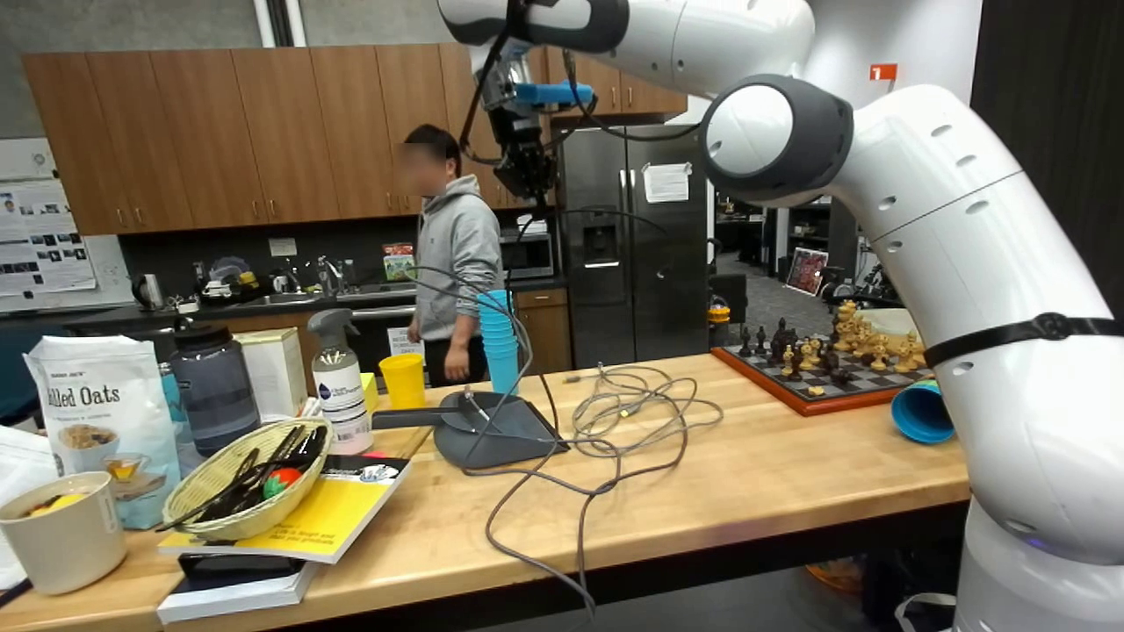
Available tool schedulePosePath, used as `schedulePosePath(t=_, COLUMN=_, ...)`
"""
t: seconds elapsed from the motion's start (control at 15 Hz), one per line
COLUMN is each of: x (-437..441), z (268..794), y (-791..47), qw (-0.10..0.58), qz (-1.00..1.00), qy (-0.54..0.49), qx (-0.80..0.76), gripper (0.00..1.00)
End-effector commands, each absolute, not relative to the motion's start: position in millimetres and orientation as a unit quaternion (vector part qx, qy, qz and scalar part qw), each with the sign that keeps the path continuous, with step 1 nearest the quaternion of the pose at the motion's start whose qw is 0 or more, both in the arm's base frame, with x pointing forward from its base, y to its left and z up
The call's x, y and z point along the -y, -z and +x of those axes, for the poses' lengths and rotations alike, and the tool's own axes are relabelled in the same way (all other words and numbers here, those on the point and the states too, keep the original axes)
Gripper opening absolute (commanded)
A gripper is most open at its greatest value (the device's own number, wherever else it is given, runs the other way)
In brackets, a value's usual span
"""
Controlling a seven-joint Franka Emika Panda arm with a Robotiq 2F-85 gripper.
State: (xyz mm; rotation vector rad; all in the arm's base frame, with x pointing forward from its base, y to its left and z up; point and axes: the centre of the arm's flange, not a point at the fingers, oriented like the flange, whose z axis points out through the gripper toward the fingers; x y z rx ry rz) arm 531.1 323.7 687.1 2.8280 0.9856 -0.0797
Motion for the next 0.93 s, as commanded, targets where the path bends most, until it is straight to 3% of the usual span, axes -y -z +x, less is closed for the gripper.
schedulePosePath(t=0.0, x=-314.7, z=555.7, y=-722.5, qw=0.016, qz=0.935, qy=0.049, qx=-0.351, gripper=0.02)
schedulePosePath(t=0.47, x=-278.6, z=555.5, y=-734.9, qw=-0.081, qz=0.913, qy=0.099, qx=-0.388, gripper=0.02)
schedulePosePath(t=0.87, x=-269.1, z=552.5, y=-714.0, qw=-0.096, qz=0.891, qy=0.226, qx=-0.381, gripper=0.02)
